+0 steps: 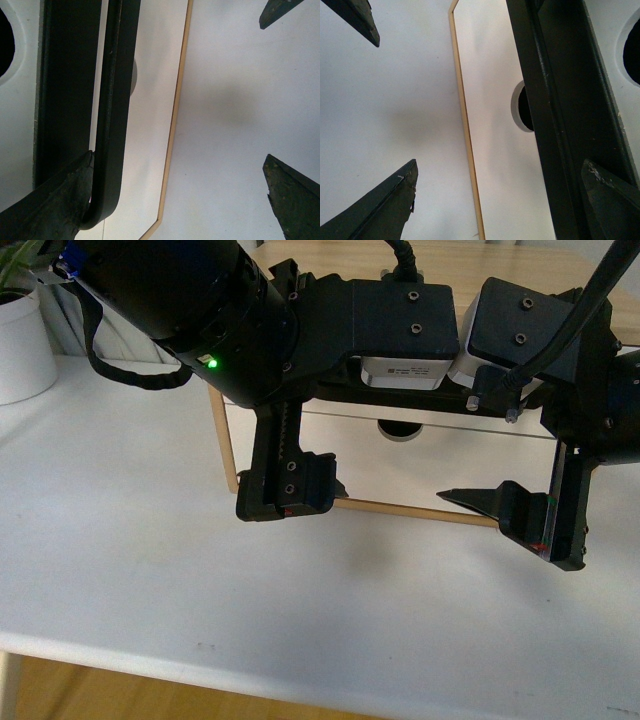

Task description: Pull drawer

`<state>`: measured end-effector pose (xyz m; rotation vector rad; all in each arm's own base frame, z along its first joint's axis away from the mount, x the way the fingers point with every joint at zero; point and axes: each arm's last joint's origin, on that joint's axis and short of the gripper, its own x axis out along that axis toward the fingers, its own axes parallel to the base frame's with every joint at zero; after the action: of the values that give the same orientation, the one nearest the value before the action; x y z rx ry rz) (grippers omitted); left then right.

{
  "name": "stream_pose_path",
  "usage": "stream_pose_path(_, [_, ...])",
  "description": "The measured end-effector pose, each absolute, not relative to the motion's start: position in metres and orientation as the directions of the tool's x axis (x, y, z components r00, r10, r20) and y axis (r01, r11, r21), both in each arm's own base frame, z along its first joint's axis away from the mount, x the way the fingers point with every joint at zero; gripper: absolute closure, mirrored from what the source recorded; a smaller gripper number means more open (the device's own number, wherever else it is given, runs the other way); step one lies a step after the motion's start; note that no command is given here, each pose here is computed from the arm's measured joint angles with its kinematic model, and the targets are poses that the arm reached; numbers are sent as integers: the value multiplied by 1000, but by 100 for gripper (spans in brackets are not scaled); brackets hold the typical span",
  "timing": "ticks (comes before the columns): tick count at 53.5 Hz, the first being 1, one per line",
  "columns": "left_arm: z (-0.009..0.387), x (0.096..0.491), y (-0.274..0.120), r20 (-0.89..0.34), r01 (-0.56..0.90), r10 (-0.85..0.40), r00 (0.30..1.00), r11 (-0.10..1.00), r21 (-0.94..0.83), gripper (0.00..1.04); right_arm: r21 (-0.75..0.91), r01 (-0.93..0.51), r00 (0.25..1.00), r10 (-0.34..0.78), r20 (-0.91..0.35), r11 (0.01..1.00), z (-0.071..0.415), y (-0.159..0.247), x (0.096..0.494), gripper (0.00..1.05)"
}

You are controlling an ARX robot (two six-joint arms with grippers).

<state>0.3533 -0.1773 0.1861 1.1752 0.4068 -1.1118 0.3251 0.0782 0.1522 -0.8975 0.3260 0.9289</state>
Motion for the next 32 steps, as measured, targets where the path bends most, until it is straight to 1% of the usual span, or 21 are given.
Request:
stream_pose_path(9, [186, 352, -179, -761, 854, -475, 442, -36, 519, 6, -519, -812, 571, 550, -609, 268, 153, 79, 324, 9])
stream_pose_path(22, [189, 348, -181, -781, 869, -468, 414, -53, 492, 6, -493, -830, 547, 558, -624, 262, 156, 79, 323, 9])
stream_pose_path(32, [191, 343, -183, -800, 882, -460, 386, -70, 466, 6, -459, -851, 515, 571, -639, 253, 158, 79, 319, 9])
